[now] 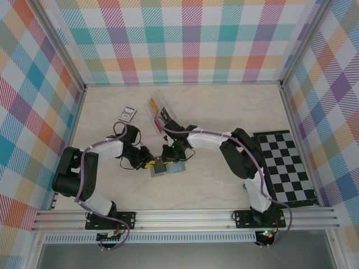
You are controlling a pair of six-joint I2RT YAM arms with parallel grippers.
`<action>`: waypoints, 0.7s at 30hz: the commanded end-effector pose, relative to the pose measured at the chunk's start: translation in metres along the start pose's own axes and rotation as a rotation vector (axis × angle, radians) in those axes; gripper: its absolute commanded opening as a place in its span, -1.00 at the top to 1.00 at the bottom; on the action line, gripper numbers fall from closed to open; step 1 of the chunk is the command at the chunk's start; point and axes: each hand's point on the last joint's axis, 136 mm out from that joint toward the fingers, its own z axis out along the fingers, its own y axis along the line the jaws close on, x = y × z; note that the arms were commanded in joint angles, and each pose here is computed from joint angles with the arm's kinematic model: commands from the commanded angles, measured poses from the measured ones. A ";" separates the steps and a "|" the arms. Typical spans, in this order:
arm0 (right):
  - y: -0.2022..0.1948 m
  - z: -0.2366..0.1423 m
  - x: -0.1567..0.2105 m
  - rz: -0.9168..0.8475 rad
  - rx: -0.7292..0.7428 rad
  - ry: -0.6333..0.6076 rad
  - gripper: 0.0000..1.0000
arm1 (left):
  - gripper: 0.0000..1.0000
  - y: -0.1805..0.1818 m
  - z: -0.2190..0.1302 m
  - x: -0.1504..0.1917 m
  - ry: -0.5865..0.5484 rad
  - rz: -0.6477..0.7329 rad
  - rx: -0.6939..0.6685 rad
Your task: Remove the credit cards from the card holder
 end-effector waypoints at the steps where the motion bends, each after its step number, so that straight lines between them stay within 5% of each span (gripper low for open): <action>1: -0.001 0.003 -0.003 0.015 -0.005 0.015 0.69 | 0.72 0.015 0.006 0.005 0.021 -0.005 -0.037; 14: -0.009 0.003 -0.002 0.036 0.004 0.009 0.65 | 0.74 0.023 0.009 0.006 0.020 -0.011 -0.068; 21: 0.010 0.005 0.000 0.008 -0.116 0.036 0.68 | 0.74 0.024 0.012 0.007 0.031 -0.013 -0.068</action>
